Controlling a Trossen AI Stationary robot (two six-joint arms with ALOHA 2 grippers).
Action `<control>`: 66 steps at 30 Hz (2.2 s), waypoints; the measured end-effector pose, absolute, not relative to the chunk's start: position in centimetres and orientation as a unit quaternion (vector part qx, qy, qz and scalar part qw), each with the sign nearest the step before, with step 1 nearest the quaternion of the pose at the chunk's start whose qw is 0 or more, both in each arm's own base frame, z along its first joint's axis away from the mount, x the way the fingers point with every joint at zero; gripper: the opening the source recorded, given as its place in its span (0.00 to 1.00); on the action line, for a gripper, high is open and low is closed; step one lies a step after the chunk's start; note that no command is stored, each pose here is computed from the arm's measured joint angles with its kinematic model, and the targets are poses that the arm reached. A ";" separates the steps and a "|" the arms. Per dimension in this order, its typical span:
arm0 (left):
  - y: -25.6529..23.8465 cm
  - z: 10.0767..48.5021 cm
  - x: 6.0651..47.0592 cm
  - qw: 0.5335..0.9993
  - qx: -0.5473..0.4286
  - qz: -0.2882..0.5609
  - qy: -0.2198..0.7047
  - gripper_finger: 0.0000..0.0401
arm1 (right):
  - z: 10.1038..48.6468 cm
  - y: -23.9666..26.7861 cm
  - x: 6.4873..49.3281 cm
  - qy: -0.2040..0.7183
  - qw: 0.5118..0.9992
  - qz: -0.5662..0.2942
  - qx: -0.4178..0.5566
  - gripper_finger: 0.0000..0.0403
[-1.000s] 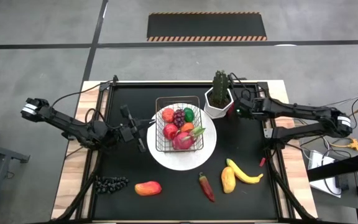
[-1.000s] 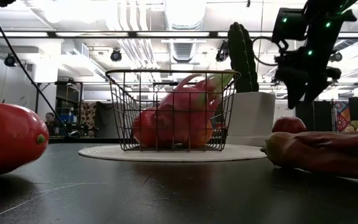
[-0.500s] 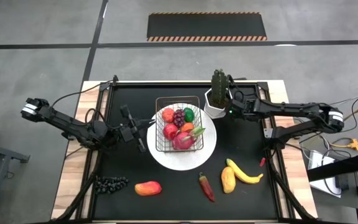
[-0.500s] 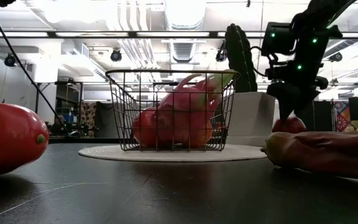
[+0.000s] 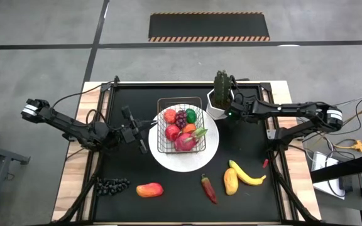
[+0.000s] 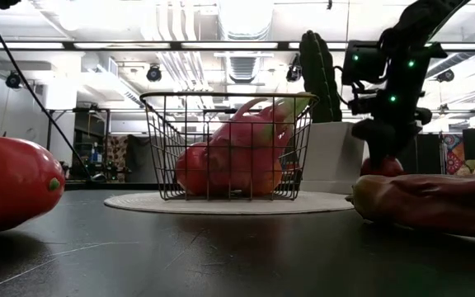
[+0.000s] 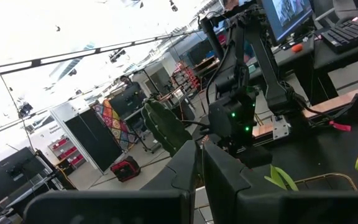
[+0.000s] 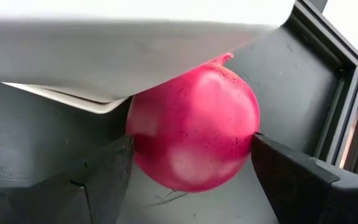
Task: Build produce basket
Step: Put the pomegranate into the gold wire basket
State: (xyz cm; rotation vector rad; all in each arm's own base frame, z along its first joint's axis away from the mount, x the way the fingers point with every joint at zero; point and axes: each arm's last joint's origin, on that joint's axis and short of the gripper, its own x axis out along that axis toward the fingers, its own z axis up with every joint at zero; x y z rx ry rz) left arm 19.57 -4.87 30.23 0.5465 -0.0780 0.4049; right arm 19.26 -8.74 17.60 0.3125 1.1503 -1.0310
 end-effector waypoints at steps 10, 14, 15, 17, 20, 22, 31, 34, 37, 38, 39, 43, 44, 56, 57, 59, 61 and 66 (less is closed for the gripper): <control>-4.9 30.2 19.6 0.942 0.268 0.199 -0.038 0.03 | 17.5 -8.6 19.0 0.528 0.699 -0.462 0.140 0.62; -4.9 30.2 19.6 0.942 0.268 0.199 -0.038 0.03 | 17.5 -8.5 18.7 0.545 0.689 -0.457 0.141 0.53; -4.9 30.2 19.6 0.942 0.268 0.199 -0.038 0.03 | 17.4 -8.4 18.6 0.553 0.684 -0.455 0.141 0.50; -4.9 30.2 19.6 0.942 0.269 0.199 -0.038 0.03 | 17.6 -8.3 18.4 0.563 0.675 -0.455 0.144 0.46; -4.9 30.2 19.6 0.942 0.269 0.199 -0.038 0.03 | 17.9 -8.1 17.9 0.577 0.665 -0.447 0.156 0.40; -4.9 30.2 19.6 0.942 0.269 0.199 -0.038 0.03 | 18.4 -7.9 17.7 0.585 0.664 -0.431 0.175 0.35; -4.9 30.2 19.6 0.942 0.269 0.199 -0.039 0.03 | 21.6 -7.3 16.6 0.570 0.650 -0.452 0.218 0.16; -4.9 30.2 19.6 0.942 0.269 0.199 -0.039 0.03 | 22.6 -7.5 16.7 0.523 0.677 -0.474 0.208 0.09; -4.9 30.2 19.6 0.942 0.269 0.199 -0.039 0.03 | 23.0 -7.8 16.8 0.468 0.703 -0.499 0.193 0.03; -4.9 30.2 19.6 0.942 0.269 0.199 -0.039 0.03 | 22.9 -7.9 16.9 0.452 0.710 -0.505 0.190 0.03; -4.9 30.2 19.6 0.942 0.269 0.199 -0.039 0.03 | 22.8 -7.9 16.9 0.439 0.717 -0.508 0.190 0.03; -4.9 30.2 19.6 0.940 0.273 0.199 -0.038 0.03 | 21.5 -7.9 17.0 0.405 0.734 -0.510 0.195 0.02; -4.9 30.2 19.6 0.940 0.276 0.199 -0.037 0.03 | 21.1 -7.8 17.0 0.402 0.735 -0.509 0.197 0.02; -4.9 30.2 19.6 0.939 0.278 0.199 -0.037 0.03 | 19.6 -6.5 16.4 0.461 0.723 -0.440 0.266 0.02; -4.9 30.2 19.6 0.939 0.278 0.199 -0.037 0.03 | 19.7 -6.5 16.4 0.459 0.723 -0.444 0.264 0.02; -4.9 30.2 19.6 0.939 0.279 0.199 -0.037 0.03 | 19.8 -6.7 16.3 0.438 0.721 -0.478 0.245 0.02; -4.9 30.3 19.6 0.939 0.278 0.200 -0.039 0.03 | 20.0 -7.1 16.5 0.401 0.723 -0.519 0.217 0.02; -4.9 30.3 19.5 0.939 0.277 0.200 -0.040 0.03 | 20.1 -7.6 16.7 0.349 0.724 -0.569 0.173 0.02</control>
